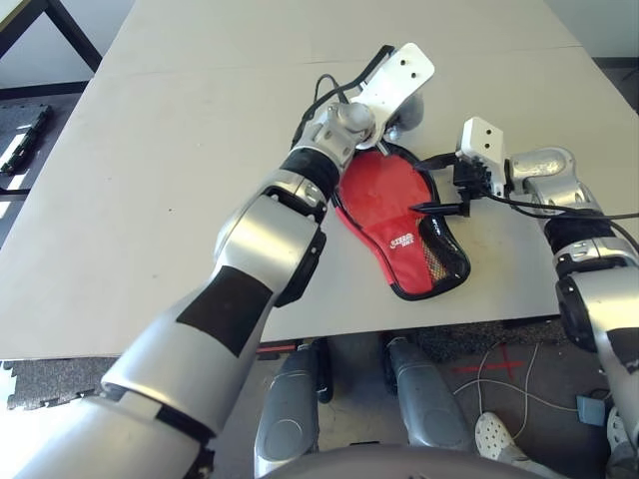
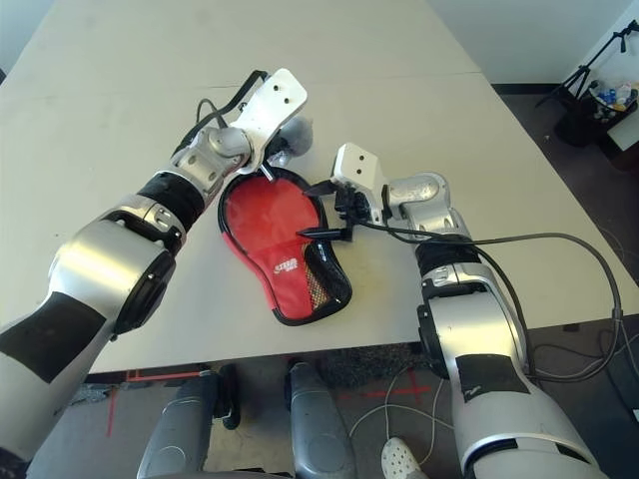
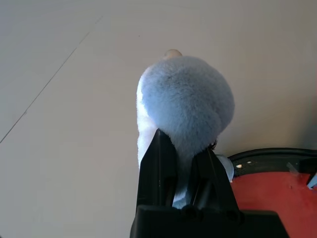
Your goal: Store the ping-pong paddle in its case and zip it.
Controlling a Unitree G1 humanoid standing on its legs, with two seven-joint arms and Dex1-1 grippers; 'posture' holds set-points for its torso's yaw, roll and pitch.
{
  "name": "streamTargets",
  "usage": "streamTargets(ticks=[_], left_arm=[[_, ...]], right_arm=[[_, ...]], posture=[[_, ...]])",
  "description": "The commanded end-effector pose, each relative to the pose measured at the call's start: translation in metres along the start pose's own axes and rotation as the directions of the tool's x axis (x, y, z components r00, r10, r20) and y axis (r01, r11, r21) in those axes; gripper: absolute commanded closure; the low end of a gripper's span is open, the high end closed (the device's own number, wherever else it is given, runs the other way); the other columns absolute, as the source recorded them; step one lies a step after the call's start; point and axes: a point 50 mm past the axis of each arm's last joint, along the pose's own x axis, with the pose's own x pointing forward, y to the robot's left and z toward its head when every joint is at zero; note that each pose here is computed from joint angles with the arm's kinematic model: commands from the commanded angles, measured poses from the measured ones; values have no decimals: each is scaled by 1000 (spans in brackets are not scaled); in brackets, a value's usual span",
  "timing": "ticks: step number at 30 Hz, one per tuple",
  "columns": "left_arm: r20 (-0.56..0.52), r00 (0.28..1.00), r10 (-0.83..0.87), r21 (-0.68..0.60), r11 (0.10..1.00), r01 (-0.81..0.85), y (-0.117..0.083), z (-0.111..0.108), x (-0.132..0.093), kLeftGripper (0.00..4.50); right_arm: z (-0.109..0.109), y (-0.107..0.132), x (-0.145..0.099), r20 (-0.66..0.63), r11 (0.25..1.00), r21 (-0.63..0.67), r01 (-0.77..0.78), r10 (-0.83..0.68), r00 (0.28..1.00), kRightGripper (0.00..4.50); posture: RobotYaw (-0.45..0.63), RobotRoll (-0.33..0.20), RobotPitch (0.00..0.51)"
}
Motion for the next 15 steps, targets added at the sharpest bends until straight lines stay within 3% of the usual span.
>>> streamTargets(ticks=[1, 12, 15], left_arm=[[96, 992, -77, 56, 996, 72, -21, 24, 7, 3672], [161, 984, -76, 24, 997, 73, -17, 40, 4, 149], [175, 982, -65, 25, 998, 61, -12, 45, 2, 31]], right_arm=[[-28, 21, 16, -86, 994, 90, -66, 73, 994, 0], [-30, 23, 17, -85, 994, 97, -60, 68, 994, 0], [-30, 23, 18, -85, 993, 98, -58, 67, 994, 0]], posture=[[-178, 0, 250], [-178, 0, 251], [-173, 0, 249]])
